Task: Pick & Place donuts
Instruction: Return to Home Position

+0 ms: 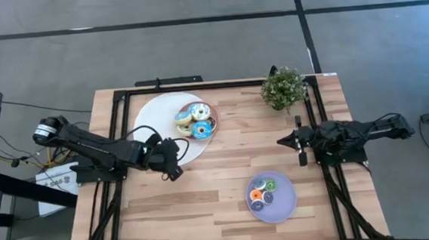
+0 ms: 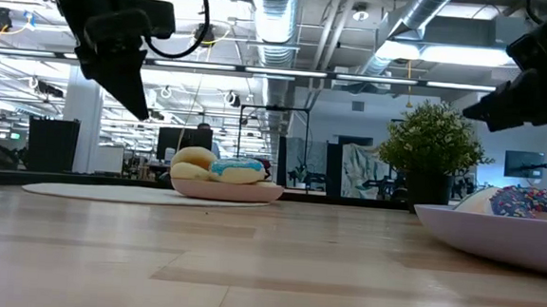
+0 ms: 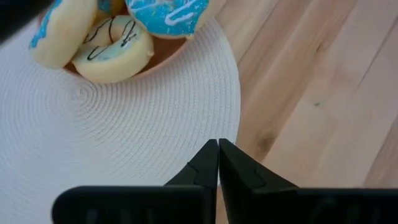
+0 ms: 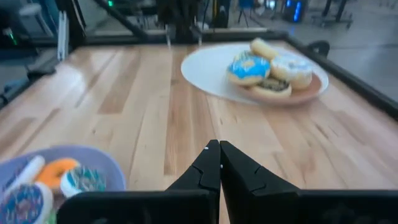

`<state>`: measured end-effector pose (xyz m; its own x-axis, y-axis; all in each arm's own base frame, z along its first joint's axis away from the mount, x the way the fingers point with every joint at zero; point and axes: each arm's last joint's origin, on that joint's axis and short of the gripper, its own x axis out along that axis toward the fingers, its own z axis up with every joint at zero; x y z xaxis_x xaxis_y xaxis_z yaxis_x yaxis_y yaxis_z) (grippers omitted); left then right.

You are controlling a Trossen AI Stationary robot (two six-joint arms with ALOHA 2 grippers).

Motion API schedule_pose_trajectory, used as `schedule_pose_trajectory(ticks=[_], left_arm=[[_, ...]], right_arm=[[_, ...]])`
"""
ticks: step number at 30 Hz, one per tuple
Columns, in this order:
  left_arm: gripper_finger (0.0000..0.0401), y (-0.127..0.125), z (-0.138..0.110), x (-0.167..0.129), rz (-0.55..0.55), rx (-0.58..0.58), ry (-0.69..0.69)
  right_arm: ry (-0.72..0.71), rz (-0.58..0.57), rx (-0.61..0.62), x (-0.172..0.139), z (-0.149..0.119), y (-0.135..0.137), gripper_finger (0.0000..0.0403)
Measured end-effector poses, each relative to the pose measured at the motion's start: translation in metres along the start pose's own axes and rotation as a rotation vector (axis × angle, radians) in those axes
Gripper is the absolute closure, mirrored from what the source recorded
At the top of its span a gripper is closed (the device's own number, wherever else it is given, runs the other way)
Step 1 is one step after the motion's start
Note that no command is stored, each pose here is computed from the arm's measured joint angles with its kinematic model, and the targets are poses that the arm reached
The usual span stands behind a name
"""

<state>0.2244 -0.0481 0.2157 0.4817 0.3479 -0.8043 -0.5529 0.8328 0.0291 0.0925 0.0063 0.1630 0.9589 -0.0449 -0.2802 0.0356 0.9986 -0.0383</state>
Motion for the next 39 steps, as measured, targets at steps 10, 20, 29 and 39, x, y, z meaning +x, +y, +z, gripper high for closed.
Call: schedule_pose_trajectory(ticks=[10,20,29,39], left_arm=[[0.0397,-0.008,-0.004,-0.006,0.125,0.086,-0.209],[0.0397,-0.003,-0.001,0.036,-0.358,0.244,-0.436],[0.0397,0.056,-0.015,0.04,-0.304,0.203,-0.474],[0.0397,0.092,-0.061,0.015,-0.377,0.089,-0.677]], right_arm=[[0.022,-0.001,-0.003,0.0,-0.001,0.0,0.0403],[0.021,-0.001,-0.002,0.0,-0.001,0.0,0.0403],[0.021,-0.001,-0.002,0.0,-0.001,0.0,0.0403],[0.019,-0.001,-0.002,0.0,-0.001,0.0,0.0403]])
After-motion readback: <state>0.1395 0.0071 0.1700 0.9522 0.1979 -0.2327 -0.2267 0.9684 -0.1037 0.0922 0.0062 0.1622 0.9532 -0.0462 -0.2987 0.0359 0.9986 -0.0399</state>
